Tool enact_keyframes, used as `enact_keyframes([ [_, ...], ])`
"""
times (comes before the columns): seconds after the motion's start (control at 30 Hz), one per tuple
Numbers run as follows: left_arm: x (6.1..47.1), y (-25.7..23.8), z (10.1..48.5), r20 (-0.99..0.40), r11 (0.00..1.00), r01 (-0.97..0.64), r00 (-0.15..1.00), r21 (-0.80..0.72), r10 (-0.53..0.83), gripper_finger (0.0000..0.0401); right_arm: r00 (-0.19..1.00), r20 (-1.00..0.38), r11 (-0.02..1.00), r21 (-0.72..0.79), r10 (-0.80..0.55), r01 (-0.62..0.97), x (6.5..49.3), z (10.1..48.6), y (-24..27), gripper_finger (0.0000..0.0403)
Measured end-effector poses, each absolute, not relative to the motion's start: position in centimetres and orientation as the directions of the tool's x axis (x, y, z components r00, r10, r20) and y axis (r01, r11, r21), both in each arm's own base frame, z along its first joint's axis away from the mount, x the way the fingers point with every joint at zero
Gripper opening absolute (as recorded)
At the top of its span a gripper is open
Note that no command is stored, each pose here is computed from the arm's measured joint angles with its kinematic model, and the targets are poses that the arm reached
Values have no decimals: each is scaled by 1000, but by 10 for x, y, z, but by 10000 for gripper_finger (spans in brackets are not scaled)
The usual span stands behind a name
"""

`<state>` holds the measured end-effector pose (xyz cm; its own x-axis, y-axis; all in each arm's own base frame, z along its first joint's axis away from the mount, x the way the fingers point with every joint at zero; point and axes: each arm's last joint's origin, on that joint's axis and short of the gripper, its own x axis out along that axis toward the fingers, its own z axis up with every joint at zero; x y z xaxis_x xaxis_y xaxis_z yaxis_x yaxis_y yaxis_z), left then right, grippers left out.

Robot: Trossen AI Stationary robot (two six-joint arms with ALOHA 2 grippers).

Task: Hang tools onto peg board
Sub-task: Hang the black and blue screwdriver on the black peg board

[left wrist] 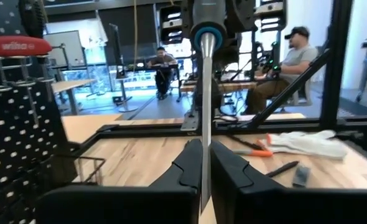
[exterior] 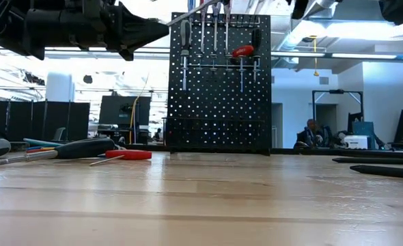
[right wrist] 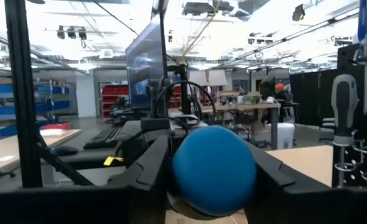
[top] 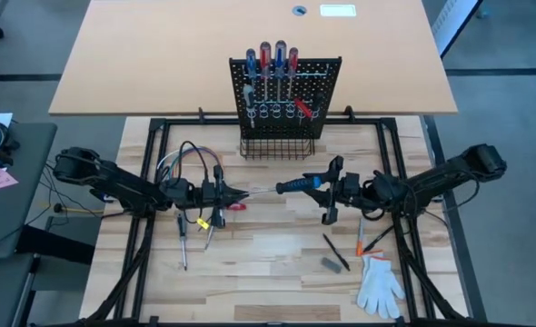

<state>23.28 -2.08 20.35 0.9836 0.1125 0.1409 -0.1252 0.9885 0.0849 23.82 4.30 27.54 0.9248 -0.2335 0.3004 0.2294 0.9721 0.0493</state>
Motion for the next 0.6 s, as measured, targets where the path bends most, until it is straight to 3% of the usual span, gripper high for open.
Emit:
enact_keyframes([
  [0.23, 233, -17, 196, 58, 961, -234, 972, 148, 228, 46, 951, 167, 964, -7, -260, 265, 243, 307, 42, 141],
  [0.4, 232, -14, 191, 7, 919, -335, 940, 207, 341, 95, 954, -65, 956, -38, -292, 290, 248, 358, 36, 141],
  [0.6, 242, -16, 196, -57, 898, -314, 936, 308, 347, 137, 888, -337, 944, 0, -312, 331, 252, 390, 22, 141],
])
